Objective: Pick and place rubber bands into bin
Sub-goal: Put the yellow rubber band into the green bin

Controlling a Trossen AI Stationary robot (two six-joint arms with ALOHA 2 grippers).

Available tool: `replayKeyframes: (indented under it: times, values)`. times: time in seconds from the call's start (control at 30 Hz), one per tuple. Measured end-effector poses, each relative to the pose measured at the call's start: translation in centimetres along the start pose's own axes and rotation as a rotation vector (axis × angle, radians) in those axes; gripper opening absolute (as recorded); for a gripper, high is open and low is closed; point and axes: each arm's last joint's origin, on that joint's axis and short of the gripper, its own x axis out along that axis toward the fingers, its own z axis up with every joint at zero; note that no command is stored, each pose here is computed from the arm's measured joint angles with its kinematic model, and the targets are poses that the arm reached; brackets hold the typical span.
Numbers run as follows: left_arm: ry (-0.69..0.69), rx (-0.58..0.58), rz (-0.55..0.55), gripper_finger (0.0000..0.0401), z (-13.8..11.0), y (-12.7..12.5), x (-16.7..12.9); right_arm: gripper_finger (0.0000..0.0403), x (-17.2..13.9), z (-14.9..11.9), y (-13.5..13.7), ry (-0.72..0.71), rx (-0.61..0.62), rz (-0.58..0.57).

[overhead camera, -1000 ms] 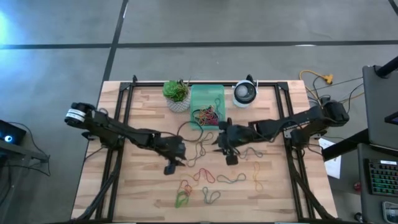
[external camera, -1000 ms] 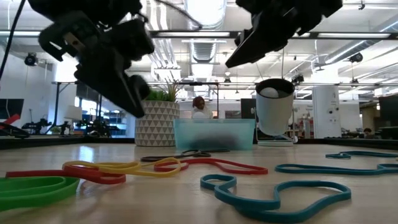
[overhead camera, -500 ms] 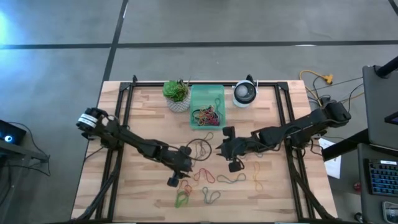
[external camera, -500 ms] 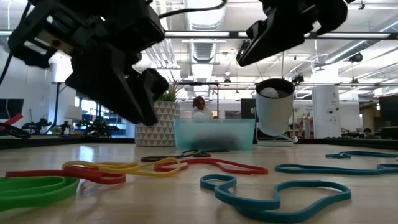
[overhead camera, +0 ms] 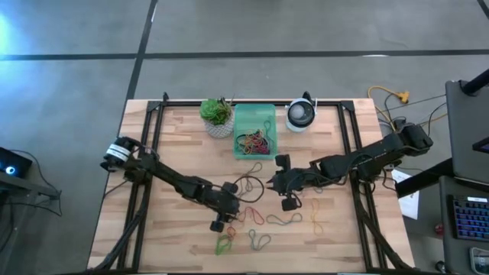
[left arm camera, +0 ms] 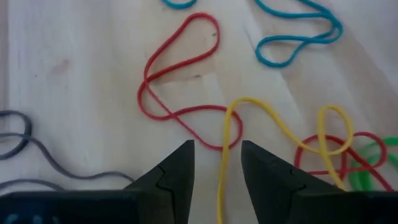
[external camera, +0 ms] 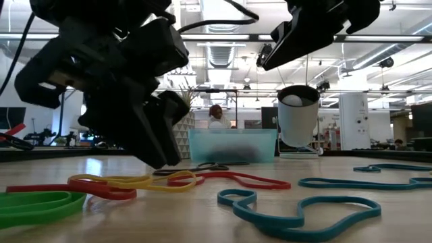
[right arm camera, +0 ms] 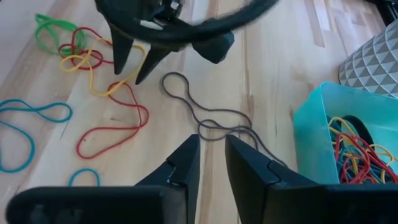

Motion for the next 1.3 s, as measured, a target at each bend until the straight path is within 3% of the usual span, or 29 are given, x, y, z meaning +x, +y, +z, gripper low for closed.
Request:
replayKeyframes:
  times: [0.9,1.3]
  values:
    - [0.002,-0.042,-0.001,0.0114,-0.7,-0.5,1.4,0.0065,0.0,0.0,0.0,0.002,-0.001,0.001]
    - [0.006,-0.037,-0.005,0.0005,-0.8,-0.6,1.4,0.0061,0.0,0.0,0.0,0.002,0.001,0.002]
